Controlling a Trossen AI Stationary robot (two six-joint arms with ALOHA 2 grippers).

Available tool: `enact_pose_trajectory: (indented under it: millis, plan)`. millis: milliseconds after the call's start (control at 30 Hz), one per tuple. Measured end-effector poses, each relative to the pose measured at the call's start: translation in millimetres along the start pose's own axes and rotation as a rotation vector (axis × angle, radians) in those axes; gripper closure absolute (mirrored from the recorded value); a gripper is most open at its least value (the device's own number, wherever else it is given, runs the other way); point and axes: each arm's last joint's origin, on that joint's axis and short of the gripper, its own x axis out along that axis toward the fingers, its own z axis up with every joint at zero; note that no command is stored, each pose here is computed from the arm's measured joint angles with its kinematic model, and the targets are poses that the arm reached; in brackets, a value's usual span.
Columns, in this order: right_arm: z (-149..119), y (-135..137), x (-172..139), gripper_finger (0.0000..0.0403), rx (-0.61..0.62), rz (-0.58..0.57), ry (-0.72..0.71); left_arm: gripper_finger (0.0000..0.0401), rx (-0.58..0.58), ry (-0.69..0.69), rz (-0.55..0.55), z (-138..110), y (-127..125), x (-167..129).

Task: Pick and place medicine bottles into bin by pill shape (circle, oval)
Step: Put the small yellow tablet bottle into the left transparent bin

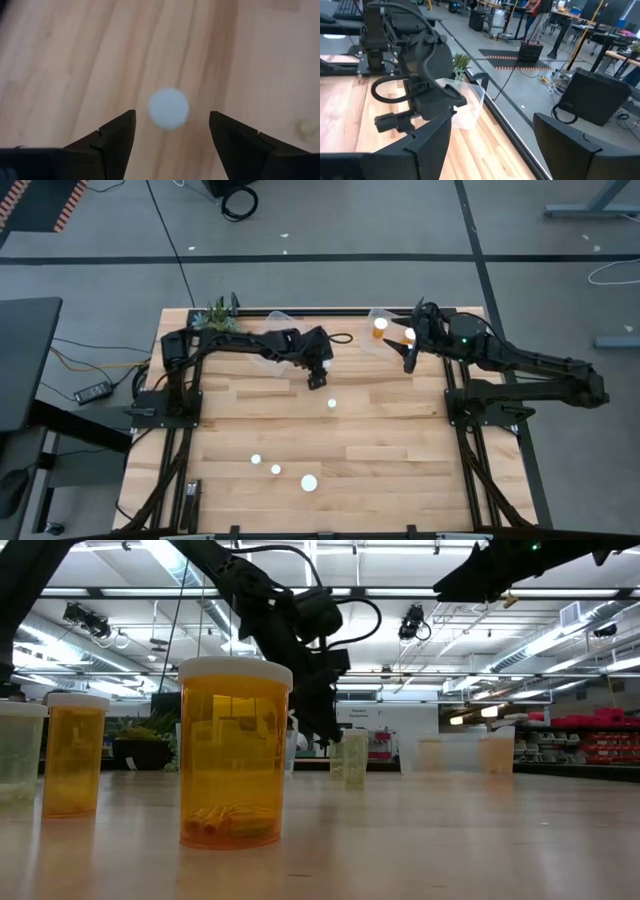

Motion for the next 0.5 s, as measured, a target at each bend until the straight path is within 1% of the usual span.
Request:
enact_pose_trajectory:
  millis: [167,267,367,500]
  plan:
    - [-0.2,0.1,0.8,0.0116,-0.001,0.000,0.001,0.0138,0.013,-0.038,0.001,2.3,-1.5,6.7]
    - [-0.3,0.2,0.8,0.0116,-0.001,0.000,0.002,0.0145,0.015,-0.053,0.003,3.6,-1.4,7.6]
    - [-0.2,0.1,0.8,0.0116,0.007,0.000,0.001,0.0161,0.017,-0.063,0.005,4.6,-1.5,7.3]
    - [-0.3,0.1,0.8,0.0116,0.007,0.000,0.002,0.0192,0.017,-0.057,0.005,4.0,-1.3,7.3]
